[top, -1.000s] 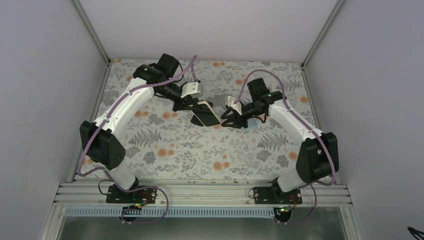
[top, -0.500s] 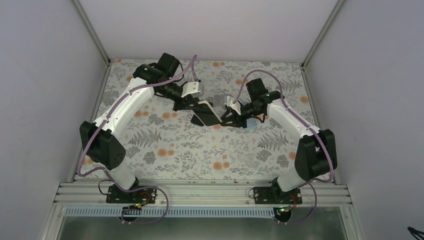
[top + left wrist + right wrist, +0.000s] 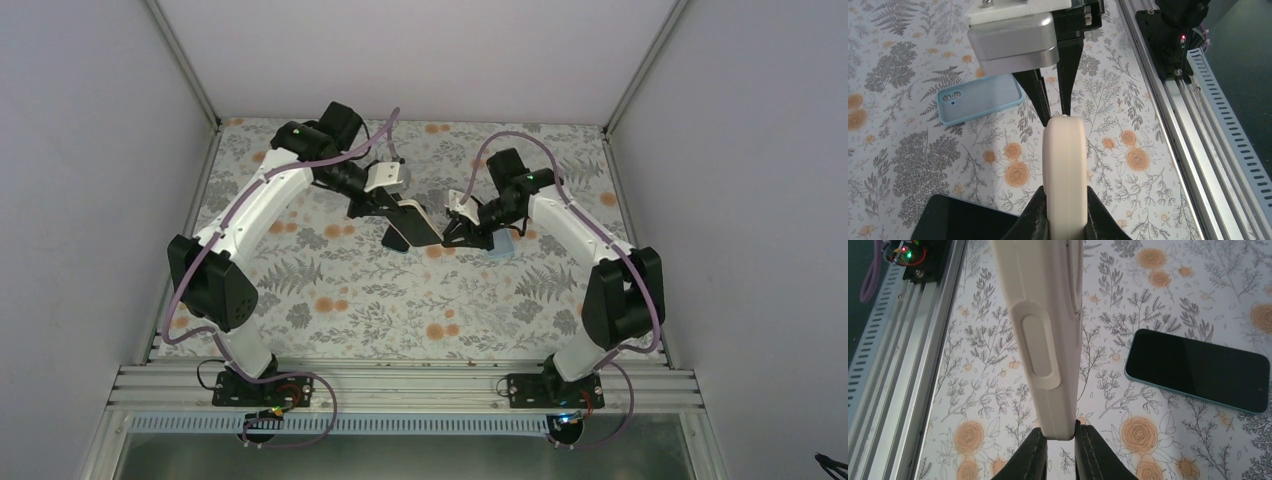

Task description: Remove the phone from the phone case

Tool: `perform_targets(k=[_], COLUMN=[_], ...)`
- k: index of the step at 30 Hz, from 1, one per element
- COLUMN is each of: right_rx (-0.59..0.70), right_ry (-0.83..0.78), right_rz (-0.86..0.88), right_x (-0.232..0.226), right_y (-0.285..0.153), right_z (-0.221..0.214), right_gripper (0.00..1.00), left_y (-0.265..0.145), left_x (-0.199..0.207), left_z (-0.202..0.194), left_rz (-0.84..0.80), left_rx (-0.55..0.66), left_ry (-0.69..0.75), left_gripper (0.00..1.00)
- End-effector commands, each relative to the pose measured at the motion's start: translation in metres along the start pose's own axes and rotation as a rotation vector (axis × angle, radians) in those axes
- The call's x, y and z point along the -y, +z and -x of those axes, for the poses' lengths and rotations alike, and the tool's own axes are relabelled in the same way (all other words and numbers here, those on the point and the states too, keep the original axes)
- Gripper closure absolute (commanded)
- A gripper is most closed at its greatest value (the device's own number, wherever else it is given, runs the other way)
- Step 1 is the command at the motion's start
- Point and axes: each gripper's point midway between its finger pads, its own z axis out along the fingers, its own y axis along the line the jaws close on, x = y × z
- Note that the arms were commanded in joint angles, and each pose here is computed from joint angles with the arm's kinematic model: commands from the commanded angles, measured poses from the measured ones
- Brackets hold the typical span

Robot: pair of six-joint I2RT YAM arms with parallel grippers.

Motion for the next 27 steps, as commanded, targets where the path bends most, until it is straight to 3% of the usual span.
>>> perform_targets(k=[1, 14, 21, 27], right_rx=[-0.039, -0.093, -0.02, 0.049], right_ry=[-0.111, -0.135, -0.085, 0.001], right_rz=[-0.051, -0.13, -0.084, -0.115], right_x=[0.021, 0.058, 0.048, 0.043], right_y=[-0.006, -0.011, -0.012, -0.009], right_z=[0.007, 0.012, 0.026, 0.043], right_gripper=[0.84, 0.88, 0.84, 0.79], left_y=[0.01, 0.04, 0.047, 0.052], left_x=[0.045, 0.09, 0.074, 0.054], left_z=[0.019, 0.03, 0.03, 0.044], left_rz=[-0.17, -0.283, -0.256, -0.238], left_rx=[0.07, 0.018, 0.007, 0.066], left_ry=[-0.012, 0.035, 0.018, -0.007], left_gripper=[0.98, 0.98, 0.98, 0.98])
